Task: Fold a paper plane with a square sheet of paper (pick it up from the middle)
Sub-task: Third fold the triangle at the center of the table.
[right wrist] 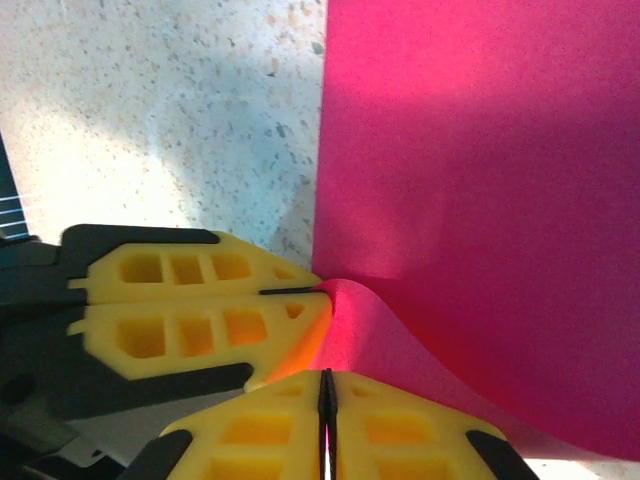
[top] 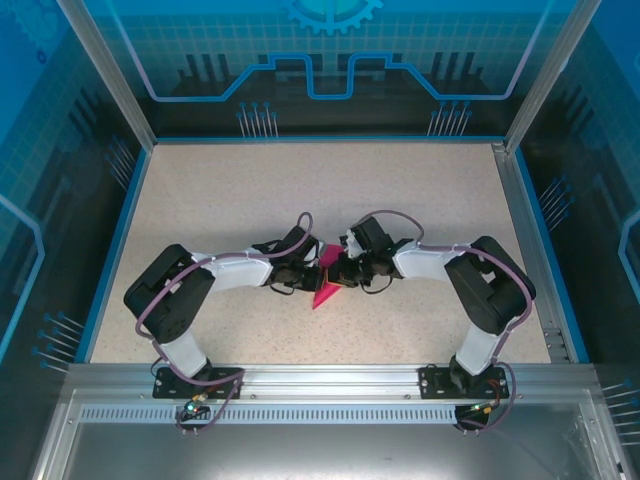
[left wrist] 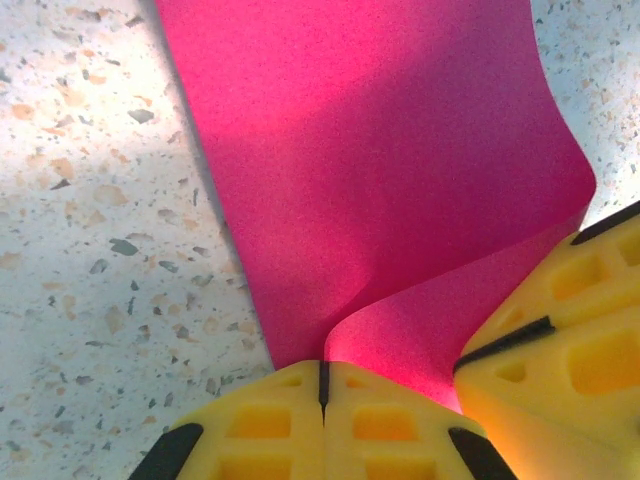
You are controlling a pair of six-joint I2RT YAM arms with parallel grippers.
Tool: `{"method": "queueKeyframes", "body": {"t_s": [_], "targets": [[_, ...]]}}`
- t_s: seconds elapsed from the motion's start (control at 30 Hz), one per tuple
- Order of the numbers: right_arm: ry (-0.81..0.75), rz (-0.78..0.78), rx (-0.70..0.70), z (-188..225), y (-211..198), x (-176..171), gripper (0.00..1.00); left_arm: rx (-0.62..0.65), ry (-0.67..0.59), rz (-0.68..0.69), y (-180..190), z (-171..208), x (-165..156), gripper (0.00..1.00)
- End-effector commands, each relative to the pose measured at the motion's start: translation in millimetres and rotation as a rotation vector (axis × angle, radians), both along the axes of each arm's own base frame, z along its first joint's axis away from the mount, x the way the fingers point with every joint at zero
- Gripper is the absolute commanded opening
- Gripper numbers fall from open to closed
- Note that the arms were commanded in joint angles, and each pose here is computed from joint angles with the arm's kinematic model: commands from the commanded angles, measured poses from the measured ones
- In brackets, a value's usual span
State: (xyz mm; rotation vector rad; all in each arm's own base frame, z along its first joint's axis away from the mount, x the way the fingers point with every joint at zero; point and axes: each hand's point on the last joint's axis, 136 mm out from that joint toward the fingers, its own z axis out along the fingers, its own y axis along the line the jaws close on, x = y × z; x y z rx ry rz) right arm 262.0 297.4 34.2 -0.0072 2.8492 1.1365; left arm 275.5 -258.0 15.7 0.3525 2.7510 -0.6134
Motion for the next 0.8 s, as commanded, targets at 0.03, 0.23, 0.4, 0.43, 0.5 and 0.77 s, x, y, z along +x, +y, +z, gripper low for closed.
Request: {"method": "queueKeyframes", "body": {"t_s": [0.03,0.23,0.4,0.43,0.5,0.77], "targets": [[0.027,0.009,-0.056,-14.8,-5.2,-5.2,0.11,0.034,0.031,0.003,8.4,-11.9,-4.1,0.0],[0.04,0.009,-0.067,-29.1,-5.9,-4.8,0.12,0.049,0.033,0.003,10.0,-14.7,-3.4,0.0],[0.055,-0.002,-0.107,-40.8,-14.6,-6.2,0.12,0.053,0.027,0.001,8.9,-13.4,-0.8,0.0],[0.055,-0.001,-0.106,-40.4,-15.4,-6.7,0.12,0.054,0.026,-0.001,8.5,-12.9,-0.5,0.0],[0.051,0.001,-0.072,-33.8,-11.5,-5.3,0.13,0.059,0.027,-0.003,9.4,-12.7,-0.2,0.0],[-0.022,-0.034,0.006,2.2,-18.8,17.9,0.16,0.062,0.024,-0.001,10.7,-11.8,-1.6,0.0]]}}
